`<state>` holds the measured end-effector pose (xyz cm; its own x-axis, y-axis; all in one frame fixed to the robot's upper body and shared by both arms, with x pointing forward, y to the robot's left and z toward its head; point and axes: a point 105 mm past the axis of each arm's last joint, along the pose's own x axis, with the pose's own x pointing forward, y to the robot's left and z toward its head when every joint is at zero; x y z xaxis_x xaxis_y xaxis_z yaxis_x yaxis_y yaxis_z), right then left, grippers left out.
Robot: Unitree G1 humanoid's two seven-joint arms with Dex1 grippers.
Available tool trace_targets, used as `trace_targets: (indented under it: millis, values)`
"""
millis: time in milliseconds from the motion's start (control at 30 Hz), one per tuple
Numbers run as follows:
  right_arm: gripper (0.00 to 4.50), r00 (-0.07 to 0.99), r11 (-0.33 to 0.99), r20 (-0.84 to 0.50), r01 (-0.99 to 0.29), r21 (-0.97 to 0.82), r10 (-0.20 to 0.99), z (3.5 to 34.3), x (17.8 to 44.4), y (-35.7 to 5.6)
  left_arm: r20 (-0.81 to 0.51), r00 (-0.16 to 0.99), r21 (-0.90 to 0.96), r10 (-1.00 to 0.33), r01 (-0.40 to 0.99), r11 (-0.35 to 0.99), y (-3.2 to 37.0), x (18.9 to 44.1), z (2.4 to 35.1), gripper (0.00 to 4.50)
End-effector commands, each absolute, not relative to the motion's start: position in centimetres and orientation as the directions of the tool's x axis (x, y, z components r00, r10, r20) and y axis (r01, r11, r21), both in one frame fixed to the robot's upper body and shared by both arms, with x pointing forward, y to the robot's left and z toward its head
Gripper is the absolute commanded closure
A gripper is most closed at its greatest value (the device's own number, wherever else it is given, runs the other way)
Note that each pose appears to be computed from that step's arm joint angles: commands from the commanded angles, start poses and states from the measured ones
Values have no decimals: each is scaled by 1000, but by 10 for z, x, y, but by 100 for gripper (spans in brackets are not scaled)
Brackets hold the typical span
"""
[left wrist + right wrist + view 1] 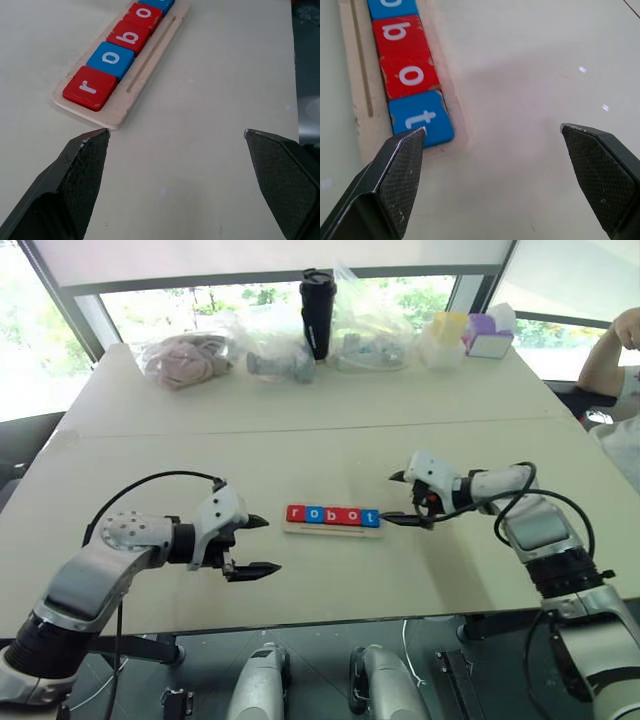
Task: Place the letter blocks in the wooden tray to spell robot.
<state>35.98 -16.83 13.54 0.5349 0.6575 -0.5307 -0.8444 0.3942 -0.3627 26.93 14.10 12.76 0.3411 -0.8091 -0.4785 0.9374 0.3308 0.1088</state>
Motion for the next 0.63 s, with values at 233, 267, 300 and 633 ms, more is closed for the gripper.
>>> trace_targets:
  millis: [233,267,300,633]
  values:
    - [3,699,671,-172,-715,-197,694,205,335,-184,-373,449,77,-812,887,455,161,272,155,0]
    - [3,727,711,-120,-687,-152,676,209,330,-187,-374,476,72,-796,871,487,168,272,154,0]
    - [3,745,738,-87,-667,-104,661,210,323,-190,-362,497,58,-789,857,513,173,271,155,0]
    - [3,793,802,-122,-591,81,597,179,274,-190,-287,631,-86,-720,732,676,195,252,141,0]
